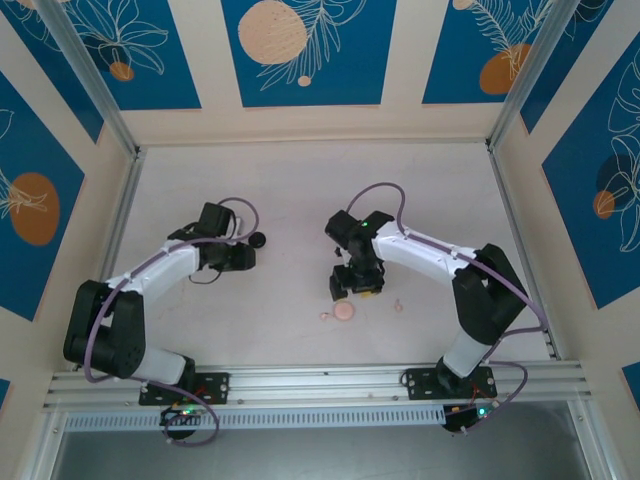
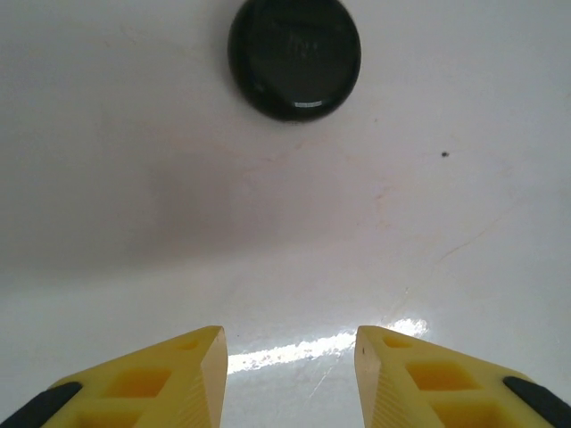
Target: Insert wireless bluetooth earbuds into charging case
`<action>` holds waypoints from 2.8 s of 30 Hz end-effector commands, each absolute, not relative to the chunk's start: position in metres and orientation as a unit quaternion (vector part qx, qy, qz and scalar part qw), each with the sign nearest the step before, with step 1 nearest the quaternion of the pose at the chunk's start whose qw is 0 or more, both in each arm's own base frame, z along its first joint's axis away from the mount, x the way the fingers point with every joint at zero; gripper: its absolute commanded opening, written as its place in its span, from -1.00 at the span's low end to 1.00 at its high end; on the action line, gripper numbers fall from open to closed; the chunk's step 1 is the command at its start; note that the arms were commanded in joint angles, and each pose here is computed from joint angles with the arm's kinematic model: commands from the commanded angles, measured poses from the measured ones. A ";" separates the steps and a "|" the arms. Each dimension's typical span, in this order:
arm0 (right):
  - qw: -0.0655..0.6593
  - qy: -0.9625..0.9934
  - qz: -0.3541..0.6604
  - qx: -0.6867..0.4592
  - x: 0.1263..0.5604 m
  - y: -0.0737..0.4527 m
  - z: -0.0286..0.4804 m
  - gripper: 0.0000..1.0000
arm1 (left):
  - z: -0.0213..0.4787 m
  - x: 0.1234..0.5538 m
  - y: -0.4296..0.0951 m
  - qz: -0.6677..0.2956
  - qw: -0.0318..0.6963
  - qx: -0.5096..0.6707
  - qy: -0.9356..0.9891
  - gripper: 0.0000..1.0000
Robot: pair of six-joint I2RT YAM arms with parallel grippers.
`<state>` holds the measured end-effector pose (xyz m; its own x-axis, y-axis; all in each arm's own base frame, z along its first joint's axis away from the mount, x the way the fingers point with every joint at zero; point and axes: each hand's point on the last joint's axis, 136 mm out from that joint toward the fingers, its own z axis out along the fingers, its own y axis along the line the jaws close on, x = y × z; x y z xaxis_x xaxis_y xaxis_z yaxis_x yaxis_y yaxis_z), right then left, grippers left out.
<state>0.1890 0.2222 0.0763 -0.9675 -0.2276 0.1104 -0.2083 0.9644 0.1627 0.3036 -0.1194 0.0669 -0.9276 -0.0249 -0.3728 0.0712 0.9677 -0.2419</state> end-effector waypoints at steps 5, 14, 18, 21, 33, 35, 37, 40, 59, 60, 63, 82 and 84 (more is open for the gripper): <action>0.118 -0.988 -0.074 0.070 0.174 0.233 0.061 0.25 | 0.049 0.295 -0.129 -0.136 0.173 0.015 0.975 -0.17; 0.136 -0.985 -0.080 0.068 0.174 0.242 0.046 0.26 | 0.049 0.294 -0.136 -0.136 0.172 0.025 0.975 -0.18; 0.143 -0.983 -0.085 0.071 0.171 0.246 0.042 0.25 | 0.048 0.294 -0.137 -0.134 0.172 0.027 0.976 -0.18; 0.149 -0.983 -0.084 0.070 0.170 0.247 0.038 0.25 | 0.048 0.295 -0.137 -0.134 0.171 0.027 0.976 -0.18; 0.162 -0.983 -0.055 0.068 0.165 0.237 0.022 0.25 | 0.043 0.293 -0.138 -0.132 0.164 0.027 0.977 -0.16; 0.162 -0.983 -0.049 0.068 0.165 0.235 0.020 0.22 | 0.044 0.293 -0.138 -0.131 0.164 0.027 0.977 -0.16; 0.166 -0.983 -0.045 0.067 0.164 0.234 0.018 0.21 | 0.045 0.293 -0.138 -0.130 0.167 0.028 0.977 -0.16; 0.171 -0.982 -0.033 0.067 0.161 0.230 0.014 0.21 | 0.046 0.293 -0.138 -0.129 0.167 0.029 0.977 -0.16; 0.067 -0.992 -0.085 0.058 0.191 0.234 0.034 -0.02 | 0.081 0.294 -0.158 -0.167 0.249 0.096 0.949 -0.23; 0.043 -0.992 -0.106 0.057 0.197 0.237 0.041 -0.05 | 0.088 0.294 -0.163 -0.181 0.272 0.110 0.939 -0.25; -0.034 -0.981 -0.183 0.059 0.217 0.250 0.068 -0.08 | 0.110 0.295 -0.179 -0.219 0.357 0.153 0.895 -0.28; -0.234 -0.816 -0.515 0.122 0.238 0.319 0.183 -0.09 | 0.175 0.212 -0.246 -0.317 0.591 0.426 0.608 -0.30; -0.240 -0.806 -0.527 0.124 0.235 0.320 0.188 -0.09 | 0.176 0.212 -0.248 -0.315 0.594 0.427 0.605 -0.30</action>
<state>0.2359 0.3109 0.1515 -0.8944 0.0116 -0.4472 -0.3741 0.5287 0.7619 0.2215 -0.2415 0.1648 -0.0420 0.1520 -0.9875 0.8734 0.4855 0.0376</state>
